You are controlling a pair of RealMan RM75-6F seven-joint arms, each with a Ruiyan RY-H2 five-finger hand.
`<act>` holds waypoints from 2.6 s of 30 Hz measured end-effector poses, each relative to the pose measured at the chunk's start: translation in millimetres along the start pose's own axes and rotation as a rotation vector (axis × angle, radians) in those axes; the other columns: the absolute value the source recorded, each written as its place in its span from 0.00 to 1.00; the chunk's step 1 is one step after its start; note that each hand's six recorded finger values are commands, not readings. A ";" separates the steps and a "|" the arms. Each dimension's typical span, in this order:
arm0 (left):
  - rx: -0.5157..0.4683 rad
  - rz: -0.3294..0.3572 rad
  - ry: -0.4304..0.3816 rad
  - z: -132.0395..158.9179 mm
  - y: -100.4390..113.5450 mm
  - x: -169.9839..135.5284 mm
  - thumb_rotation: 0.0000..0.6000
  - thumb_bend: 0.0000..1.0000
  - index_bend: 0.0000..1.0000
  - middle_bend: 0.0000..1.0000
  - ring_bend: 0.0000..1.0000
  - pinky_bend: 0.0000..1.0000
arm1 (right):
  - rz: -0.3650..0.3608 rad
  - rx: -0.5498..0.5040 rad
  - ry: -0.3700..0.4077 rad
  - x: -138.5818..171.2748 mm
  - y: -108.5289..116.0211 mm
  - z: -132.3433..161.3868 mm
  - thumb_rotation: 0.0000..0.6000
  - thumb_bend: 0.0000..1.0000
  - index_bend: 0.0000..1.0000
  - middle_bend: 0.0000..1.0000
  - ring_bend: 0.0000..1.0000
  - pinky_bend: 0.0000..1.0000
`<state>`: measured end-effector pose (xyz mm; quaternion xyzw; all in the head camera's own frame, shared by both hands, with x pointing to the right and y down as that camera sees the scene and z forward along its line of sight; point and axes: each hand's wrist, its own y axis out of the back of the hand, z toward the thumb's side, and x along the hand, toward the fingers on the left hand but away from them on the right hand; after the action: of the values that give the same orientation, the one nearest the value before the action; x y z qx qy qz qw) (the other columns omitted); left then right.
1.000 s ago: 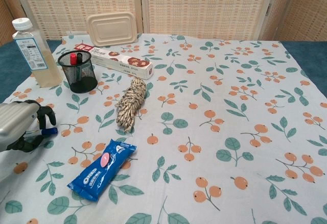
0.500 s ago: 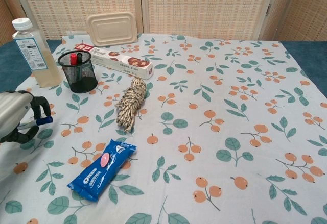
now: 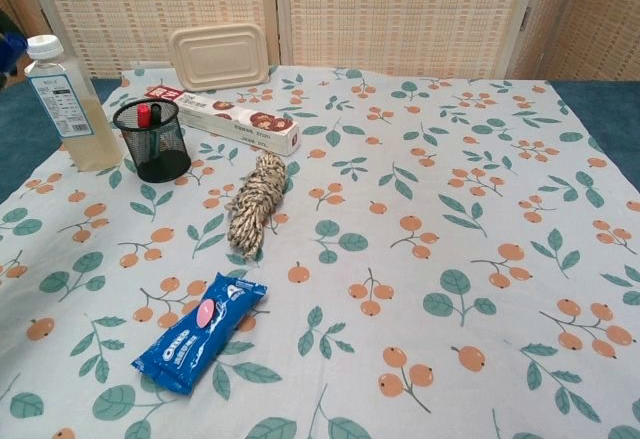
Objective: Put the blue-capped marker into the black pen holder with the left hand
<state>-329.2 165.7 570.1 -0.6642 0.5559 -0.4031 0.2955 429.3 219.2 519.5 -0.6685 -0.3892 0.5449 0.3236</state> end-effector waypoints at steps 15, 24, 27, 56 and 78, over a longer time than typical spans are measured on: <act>-0.793 -0.342 -0.070 26.6 3.4 87.0 1.00 0.40 0.47 0.55 0.21 0.25 | -0.023 0.005 -0.041 -0.3 4.9 -9.7 1.00 0.00 0.17 0.06 0.08 0.05; -0.746 -0.412 -0.059 12.2 -21.9 156.0 1.00 0.41 0.49 0.56 0.21 0.25 | -0.018 0.027 -0.066 -1.9 2.3 -13.1 1.00 0.00 0.17 0.06 0.08 0.05; -0.729 -0.409 -0.044 1.9 -26.6 176.2 1.00 0.41 0.49 0.56 0.21 0.25 | -0.010 0.051 -0.073 -2.7 -1.6 -10.7 1.00 0.00 0.17 0.06 0.08 0.05; -0.739 -0.473 0.114 -91.6 -77.6 206.1 1.00 0.40 0.52 0.57 0.21 0.25 | 0.015 0.131 -0.113 -8.2 -19.4 1.2 1.00 0.00 0.17 0.06 0.08 0.05; -0.749 -0.567 0.124 -93.8 -93.4 189.9 1.00 0.41 0.16 0.12 0.00 0.12 | 0.030 0.112 -0.108 -9.6 -21.0 -1.1 1.00 0.00 0.17 0.06 0.08 0.04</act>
<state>-352.7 4.9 734.9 -0.8254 0.4763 -0.2783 -0.1200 425.9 221.1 542.3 -0.6248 -0.3650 0.6057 0.3310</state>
